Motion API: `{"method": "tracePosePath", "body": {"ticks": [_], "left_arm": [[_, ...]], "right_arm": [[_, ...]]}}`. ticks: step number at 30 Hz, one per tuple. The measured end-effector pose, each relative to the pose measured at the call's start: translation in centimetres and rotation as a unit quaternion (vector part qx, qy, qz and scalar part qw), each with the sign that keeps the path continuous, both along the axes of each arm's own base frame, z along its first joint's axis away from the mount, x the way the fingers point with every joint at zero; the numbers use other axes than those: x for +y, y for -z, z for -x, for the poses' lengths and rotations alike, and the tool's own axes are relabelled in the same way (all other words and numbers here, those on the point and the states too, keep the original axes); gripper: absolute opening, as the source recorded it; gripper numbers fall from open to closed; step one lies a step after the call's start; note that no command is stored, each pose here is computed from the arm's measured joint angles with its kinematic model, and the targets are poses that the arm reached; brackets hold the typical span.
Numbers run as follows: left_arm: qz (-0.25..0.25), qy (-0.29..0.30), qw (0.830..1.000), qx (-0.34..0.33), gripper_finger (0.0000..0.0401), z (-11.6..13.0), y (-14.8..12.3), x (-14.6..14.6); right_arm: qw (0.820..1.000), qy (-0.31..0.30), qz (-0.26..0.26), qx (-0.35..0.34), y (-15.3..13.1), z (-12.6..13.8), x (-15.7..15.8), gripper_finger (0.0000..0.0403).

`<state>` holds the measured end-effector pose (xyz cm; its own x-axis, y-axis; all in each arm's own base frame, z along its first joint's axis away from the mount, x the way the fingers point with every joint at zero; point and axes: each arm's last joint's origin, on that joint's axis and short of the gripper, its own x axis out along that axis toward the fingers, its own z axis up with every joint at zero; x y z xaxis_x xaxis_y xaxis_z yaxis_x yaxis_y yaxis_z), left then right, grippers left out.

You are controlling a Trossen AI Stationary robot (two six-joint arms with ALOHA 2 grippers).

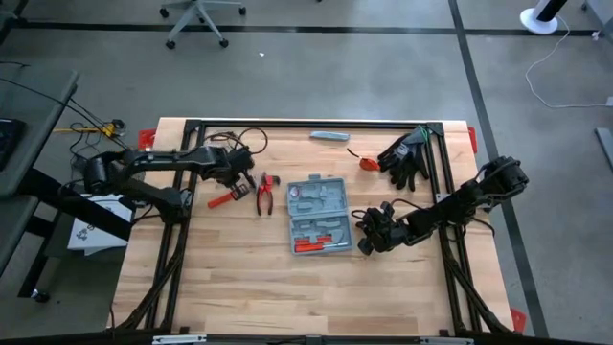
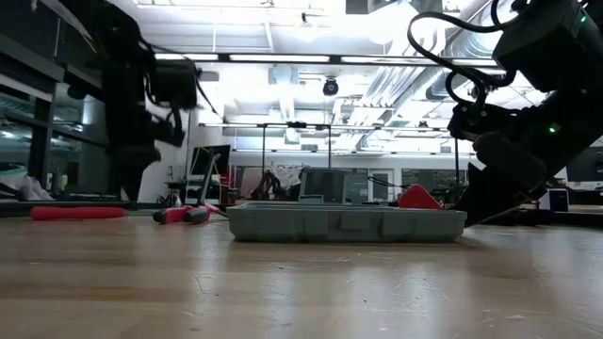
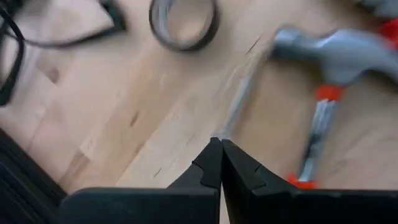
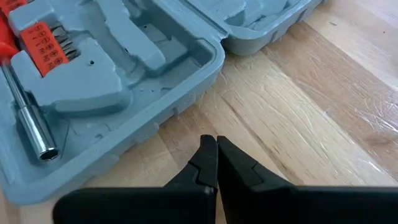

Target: Prefit tool cases

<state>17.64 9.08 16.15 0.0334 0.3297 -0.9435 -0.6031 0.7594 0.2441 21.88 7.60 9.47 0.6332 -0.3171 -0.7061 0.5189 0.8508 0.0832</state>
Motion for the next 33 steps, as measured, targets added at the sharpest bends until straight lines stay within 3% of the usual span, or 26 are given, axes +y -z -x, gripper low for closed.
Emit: {"method": "tracePosePath", "body": {"ticks": [6, 13, 21, 27, 30, 33], "left_arm": [[-0.008, 0.023, 0.998, -0.055, 0.0003, 0.1, -1.8, -1.3], [-0.003, 0.019, 0.999, -0.042, 0.0009, 0.2, -1.4, -0.8], [0.031, 0.030, 0.999, -0.016, 0.0099, -0.2, 0.1, 0.3], [0.045, 0.020, 0.998, 0.050, 0.0175, -0.5, 2.4, 1.1], [0.062, 0.018, 0.995, 0.080, 0.0192, -0.7, 3.5, 1.4], [0.079, 0.016, 0.993, 0.091, 0.0176, -1.0, 4.2, 1.5]], "right_arm": [[1.000, 0.000, 0.002, 0.000, 0.0, 0.0, 0.0, 0.0000], [1.000, 0.000, 0.005, 0.003, 0.0, 0.0, -0.1, 0.0000], [1.000, -0.001, 0.005, 0.004, 0.0, 0.0, -0.1, 0.0000], [1.000, -0.001, 0.005, 0.005, 0.0, 0.0, -0.1, 0.0000], [1.000, -0.001, 0.005, 0.006, 0.1, 0.1, -0.1, 0.0000], [1.000, -0.002, 0.004, 0.007, 0.1, 0.1, -0.1, 0.0000]]}}
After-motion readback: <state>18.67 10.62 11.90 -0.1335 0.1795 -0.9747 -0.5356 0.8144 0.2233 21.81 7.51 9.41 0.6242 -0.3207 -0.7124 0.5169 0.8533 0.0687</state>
